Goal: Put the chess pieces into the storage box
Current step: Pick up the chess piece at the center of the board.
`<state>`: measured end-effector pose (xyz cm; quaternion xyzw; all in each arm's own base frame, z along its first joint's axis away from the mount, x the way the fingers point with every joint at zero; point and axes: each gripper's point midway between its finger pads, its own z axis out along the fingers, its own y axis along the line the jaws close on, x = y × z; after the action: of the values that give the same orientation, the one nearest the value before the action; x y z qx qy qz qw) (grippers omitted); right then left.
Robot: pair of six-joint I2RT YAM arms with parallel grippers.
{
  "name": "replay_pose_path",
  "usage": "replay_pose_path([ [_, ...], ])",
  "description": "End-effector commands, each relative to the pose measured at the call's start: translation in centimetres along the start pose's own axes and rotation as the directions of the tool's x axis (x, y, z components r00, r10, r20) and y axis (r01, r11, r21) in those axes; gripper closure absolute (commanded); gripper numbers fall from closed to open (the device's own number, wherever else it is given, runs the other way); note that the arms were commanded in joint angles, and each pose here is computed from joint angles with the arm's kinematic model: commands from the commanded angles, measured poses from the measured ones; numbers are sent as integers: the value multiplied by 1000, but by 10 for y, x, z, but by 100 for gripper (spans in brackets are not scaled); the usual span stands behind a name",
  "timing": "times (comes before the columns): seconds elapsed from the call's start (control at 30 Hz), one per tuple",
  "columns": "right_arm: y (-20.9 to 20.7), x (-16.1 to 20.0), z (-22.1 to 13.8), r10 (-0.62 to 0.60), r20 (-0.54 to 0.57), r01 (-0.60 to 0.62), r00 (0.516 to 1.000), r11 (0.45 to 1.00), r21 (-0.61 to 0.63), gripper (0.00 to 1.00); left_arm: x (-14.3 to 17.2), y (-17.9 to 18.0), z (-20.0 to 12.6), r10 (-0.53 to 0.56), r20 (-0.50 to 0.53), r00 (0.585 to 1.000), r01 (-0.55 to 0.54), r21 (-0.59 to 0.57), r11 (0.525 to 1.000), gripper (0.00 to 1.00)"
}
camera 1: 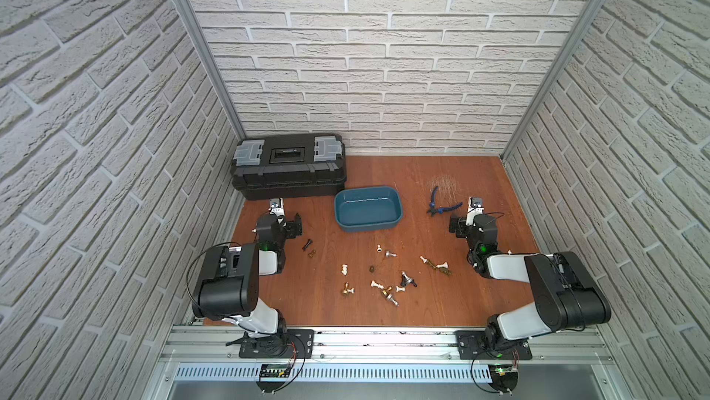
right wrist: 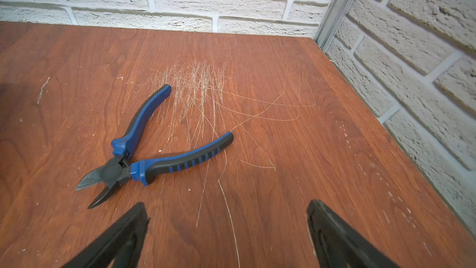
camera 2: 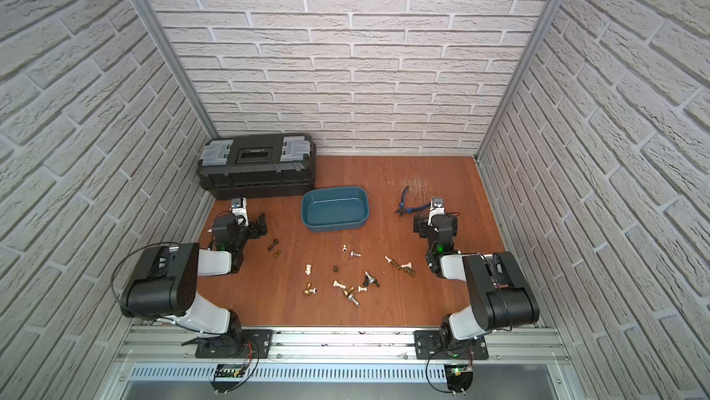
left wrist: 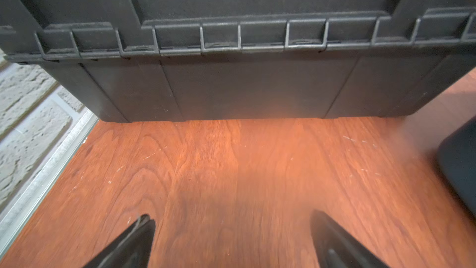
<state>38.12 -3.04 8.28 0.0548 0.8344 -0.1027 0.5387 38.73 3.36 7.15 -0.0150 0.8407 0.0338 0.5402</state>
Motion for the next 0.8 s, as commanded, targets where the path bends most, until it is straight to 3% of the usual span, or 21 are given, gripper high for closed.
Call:
replay_pose_path([
  [0.0,-4,-18,3,12,57,-13,998,1000,19,1,-19,1,3,-13,57,998,12,6,1000,2],
  [0.77,-4,-18,3,12,56,-13,998,1000,20,1,-20,1,3,-13,60,998,13,5,1000,2],
])
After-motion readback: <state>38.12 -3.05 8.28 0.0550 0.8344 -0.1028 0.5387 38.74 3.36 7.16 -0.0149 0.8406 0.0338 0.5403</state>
